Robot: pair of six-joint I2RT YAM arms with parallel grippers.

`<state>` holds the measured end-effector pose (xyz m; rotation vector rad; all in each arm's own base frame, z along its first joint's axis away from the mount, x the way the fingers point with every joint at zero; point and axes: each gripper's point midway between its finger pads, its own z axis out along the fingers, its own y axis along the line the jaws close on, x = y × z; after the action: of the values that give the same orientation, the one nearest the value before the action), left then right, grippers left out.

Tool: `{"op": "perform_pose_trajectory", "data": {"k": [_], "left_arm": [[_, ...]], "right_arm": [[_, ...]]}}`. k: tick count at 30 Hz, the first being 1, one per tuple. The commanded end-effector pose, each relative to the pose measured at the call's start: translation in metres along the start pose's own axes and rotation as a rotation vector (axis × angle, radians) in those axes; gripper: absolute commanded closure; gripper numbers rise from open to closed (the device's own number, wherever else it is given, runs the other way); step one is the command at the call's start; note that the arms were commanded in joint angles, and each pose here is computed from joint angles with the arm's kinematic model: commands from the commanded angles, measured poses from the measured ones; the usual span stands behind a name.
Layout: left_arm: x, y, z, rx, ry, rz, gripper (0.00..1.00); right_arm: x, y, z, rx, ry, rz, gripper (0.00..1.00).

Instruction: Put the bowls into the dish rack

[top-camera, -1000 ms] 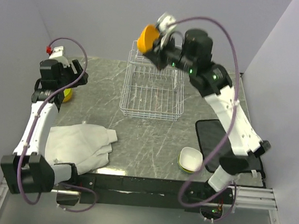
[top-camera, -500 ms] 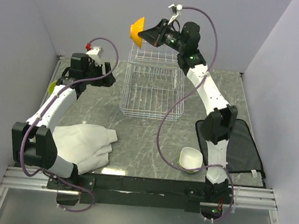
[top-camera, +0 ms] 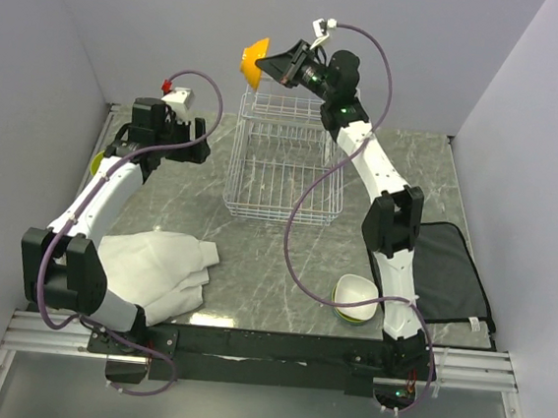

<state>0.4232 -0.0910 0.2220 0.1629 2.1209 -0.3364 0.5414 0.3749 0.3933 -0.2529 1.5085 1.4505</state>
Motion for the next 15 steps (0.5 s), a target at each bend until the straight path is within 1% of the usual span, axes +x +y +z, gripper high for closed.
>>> {"op": "perform_pose_trajectory", "data": {"k": [1, 9, 15], "left_arm": [[-0.015, 0.000, -0.002, -0.005, -0.050, 0.023, 0.20], [-0.019, 0.002, 0.002, -0.009, -0.061, 0.030, 0.20], [-0.027, 0.000, 0.001, -0.011, -0.074, 0.025, 0.20]], "right_arm": [[-0.045, 0.032, -0.005, -0.048, -0.103, -0.121, 1.00], [-0.027, 0.009, -0.011, 0.003, -0.023, -0.103, 1.00], [-0.016, -0.009, -0.011, 0.019, 0.004, -0.099, 1.00]]}}
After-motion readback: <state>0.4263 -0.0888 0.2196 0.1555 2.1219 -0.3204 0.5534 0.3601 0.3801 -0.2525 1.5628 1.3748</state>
